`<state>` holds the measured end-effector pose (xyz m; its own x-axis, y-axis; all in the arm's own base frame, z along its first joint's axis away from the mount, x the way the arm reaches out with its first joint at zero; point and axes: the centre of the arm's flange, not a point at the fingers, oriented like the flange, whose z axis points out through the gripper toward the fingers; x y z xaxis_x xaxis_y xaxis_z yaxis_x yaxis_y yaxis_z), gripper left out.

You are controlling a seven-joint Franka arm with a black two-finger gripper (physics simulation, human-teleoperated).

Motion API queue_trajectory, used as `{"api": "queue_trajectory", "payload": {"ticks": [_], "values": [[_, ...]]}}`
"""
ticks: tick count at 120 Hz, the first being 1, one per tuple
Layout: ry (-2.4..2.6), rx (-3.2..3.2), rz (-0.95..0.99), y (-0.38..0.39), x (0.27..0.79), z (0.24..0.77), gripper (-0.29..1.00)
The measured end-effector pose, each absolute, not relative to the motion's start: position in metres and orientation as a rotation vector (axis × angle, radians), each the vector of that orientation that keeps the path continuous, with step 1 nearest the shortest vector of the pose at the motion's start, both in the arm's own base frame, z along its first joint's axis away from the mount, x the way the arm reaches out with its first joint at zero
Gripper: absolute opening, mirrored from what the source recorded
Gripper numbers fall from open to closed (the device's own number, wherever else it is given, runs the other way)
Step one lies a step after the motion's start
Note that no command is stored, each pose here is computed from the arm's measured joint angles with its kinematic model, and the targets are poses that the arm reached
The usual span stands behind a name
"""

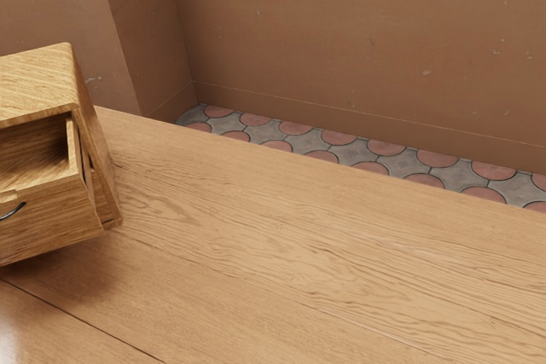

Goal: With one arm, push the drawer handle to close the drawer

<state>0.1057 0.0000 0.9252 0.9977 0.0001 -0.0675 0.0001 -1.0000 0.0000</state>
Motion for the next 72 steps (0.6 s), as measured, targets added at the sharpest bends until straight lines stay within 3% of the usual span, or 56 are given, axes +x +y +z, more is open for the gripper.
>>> {"api": "queue_trajectory", "payload": {"ticks": [72], "values": [[0.0,3.141,-0.079,0.0,0.1085,0.9266,0.7]]}}
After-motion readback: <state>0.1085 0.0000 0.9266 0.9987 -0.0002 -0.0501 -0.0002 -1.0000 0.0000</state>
